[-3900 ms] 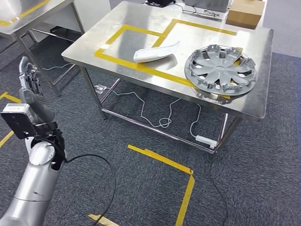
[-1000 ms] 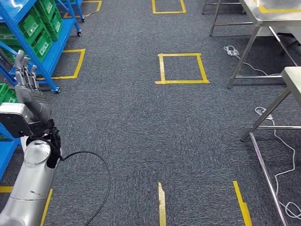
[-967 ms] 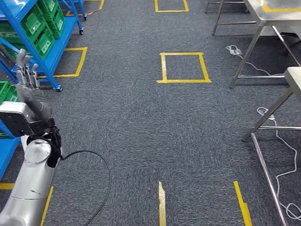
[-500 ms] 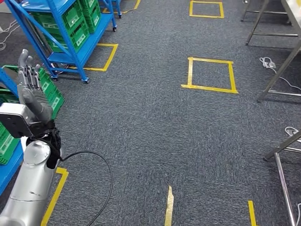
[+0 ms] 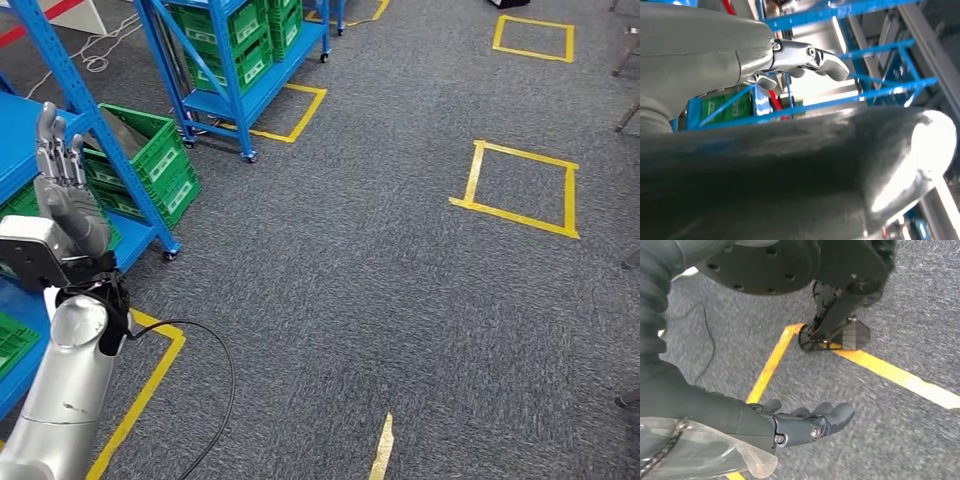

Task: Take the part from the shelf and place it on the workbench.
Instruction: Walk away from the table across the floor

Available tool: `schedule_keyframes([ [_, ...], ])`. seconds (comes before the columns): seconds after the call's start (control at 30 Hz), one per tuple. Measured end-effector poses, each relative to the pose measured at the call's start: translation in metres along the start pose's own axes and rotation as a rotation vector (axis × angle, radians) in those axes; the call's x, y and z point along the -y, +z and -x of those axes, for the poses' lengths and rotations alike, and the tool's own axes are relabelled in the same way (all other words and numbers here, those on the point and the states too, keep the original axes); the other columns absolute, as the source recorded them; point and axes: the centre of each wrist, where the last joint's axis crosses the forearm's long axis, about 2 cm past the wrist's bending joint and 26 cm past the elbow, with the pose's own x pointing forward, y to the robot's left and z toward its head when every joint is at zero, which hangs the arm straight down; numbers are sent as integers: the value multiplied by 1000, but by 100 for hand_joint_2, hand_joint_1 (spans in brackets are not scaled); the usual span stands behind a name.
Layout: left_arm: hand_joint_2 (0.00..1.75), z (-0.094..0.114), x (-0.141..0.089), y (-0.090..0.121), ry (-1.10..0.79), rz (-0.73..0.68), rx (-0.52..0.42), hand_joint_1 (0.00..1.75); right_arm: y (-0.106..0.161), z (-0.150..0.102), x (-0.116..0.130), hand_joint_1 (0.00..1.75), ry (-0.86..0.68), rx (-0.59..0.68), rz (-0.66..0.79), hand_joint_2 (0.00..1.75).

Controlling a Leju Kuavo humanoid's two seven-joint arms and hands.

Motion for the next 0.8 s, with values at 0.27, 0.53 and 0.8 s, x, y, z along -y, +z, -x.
schedule_keyframes([
  [0.27,0,1,-2,1,-4,6,-1,0,0,0,0,0,0,1,-1,175],
  [0.53,0,1,-2,1,1,14,-2,0,0,0,0,0,0,4,-5,175],
  [0.8,0,-1,0,-2,13,19,7,0,0,-2,0,0,-2,9,-10,0],
])
